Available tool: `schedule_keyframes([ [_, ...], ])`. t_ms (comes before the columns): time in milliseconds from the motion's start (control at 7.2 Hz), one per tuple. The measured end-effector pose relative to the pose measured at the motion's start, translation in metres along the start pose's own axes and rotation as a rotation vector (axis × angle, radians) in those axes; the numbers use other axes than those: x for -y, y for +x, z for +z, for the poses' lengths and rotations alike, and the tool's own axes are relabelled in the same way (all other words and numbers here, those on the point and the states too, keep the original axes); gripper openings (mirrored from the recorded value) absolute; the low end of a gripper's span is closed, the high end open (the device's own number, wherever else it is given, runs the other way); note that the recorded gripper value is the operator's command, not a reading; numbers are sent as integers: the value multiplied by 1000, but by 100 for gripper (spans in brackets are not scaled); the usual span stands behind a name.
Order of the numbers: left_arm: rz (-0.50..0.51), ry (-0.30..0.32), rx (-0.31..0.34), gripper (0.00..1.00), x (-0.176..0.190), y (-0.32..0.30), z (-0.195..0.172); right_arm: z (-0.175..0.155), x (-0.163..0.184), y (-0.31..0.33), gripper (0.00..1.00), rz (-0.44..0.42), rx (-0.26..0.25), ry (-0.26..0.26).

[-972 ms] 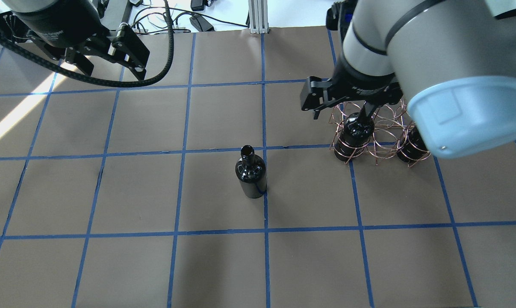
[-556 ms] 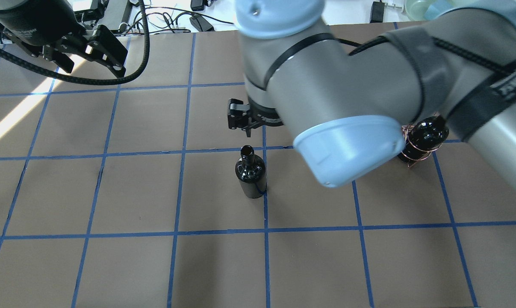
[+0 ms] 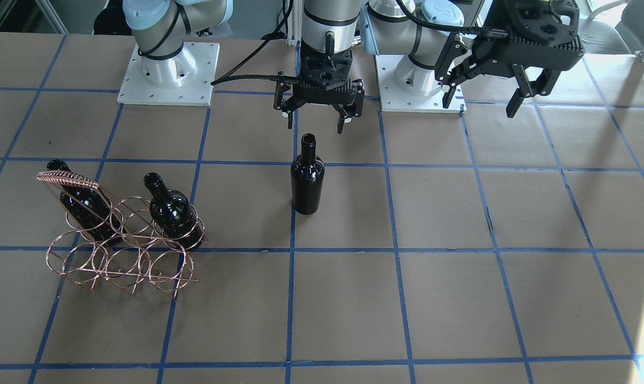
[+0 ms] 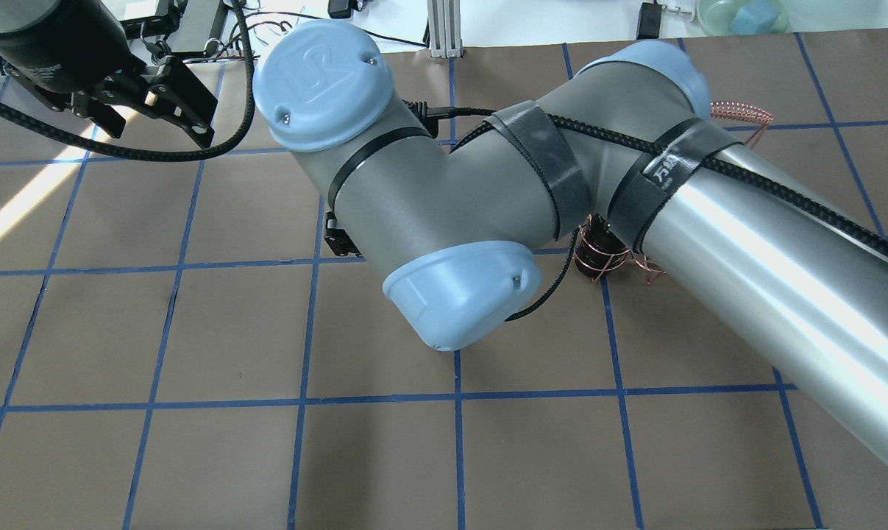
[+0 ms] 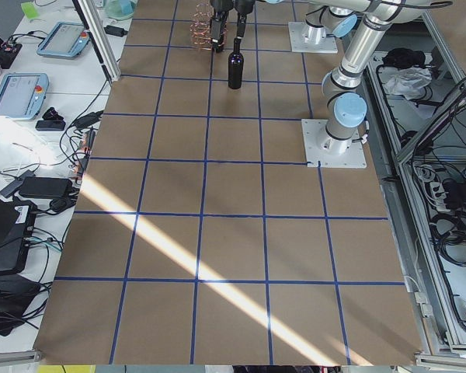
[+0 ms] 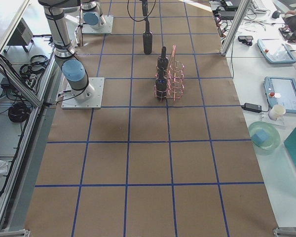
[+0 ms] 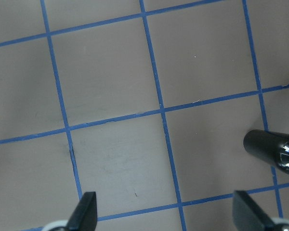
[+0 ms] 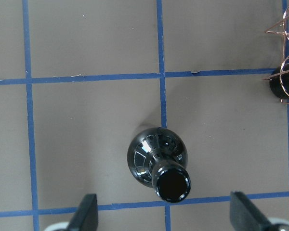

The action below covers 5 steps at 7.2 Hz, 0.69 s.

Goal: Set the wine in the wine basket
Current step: 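Move the right gripper over the standing bottle and grasp its neck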

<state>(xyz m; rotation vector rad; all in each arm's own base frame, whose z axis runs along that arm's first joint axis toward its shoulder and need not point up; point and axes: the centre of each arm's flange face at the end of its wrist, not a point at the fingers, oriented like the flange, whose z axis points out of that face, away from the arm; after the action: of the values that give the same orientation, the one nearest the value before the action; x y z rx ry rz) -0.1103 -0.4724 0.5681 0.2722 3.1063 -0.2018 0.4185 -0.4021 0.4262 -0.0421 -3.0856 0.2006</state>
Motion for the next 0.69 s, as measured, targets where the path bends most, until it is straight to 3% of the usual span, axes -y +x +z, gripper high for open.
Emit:
schedule_keyframes([
  [278,-7,-1,-2,100,-1,1,1,21,4,6,95,-8,24,-12],
  [417,-8,-1,-1,100,-1,1,1,28,7,9,88,-14,24,-16],
  [556,-8,-2,-1,100,-1,1,2,36,7,10,77,-16,19,-24],
  [694,-8,-2,-1,100,-1,1,2,43,8,9,59,-17,16,-30],
])
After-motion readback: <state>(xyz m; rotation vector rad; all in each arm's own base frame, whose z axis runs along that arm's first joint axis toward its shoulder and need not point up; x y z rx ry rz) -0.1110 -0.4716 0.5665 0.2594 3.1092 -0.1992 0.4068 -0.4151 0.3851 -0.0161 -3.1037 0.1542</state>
